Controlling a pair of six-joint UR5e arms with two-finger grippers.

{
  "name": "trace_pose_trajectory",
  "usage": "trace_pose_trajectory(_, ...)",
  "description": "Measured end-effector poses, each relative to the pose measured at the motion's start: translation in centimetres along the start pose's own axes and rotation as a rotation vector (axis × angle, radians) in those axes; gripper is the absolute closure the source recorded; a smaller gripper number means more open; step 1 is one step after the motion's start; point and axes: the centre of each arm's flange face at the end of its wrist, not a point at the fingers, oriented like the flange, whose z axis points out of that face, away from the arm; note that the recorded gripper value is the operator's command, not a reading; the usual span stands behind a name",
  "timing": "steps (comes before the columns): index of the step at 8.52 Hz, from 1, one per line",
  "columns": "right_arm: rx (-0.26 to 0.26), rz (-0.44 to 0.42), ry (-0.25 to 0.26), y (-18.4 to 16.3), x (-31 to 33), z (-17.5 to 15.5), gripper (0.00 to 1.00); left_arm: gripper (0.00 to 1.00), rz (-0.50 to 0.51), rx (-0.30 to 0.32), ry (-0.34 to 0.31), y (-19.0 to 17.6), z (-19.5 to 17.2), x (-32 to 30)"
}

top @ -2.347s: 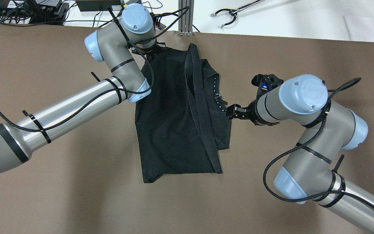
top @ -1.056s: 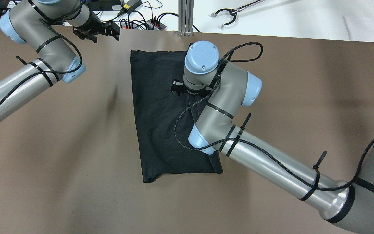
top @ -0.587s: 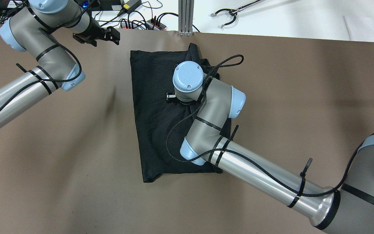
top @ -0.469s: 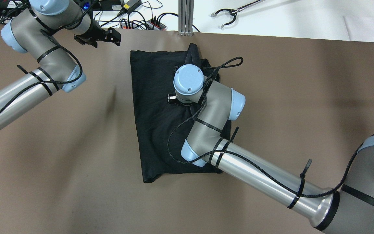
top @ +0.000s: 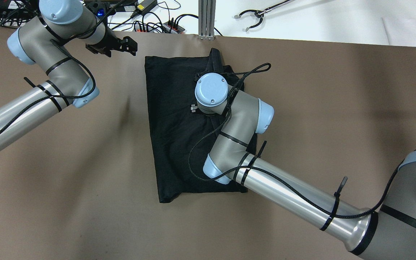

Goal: Fold clothes
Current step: 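Press the folded shirt with the right gripper while the left arm withdraws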

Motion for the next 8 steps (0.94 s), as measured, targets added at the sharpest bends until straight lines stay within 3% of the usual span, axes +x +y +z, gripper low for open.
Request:
trace_pose_trajectory(3,0.022,-0.029,0.01,-1.6,2.2,-0.1,1.0,0.06,-0.002,-0.005,-0.006,0.2,0.3,-0.2)
trace_pose_trajectory(4,0.033,-0.039,0.011,-2.2,3.3,-0.2,0.96,0.06,-0.001,-0.008,-0.006,0.5,0.5,-0.3)
trace_pose_trajectory(6,0.05,-0.055,-0.007,-2.5,5.0,-1.2,0.36,0.06,0.002,-0.016,-0.002,0.9,0.8,0.0)
trace_pose_trajectory(8,0.063,0.02,-0.034,-3.1,3.9,-2.8,0.36,0.06,0.002,-0.02,-0.001,1.1,0.9,0.0)
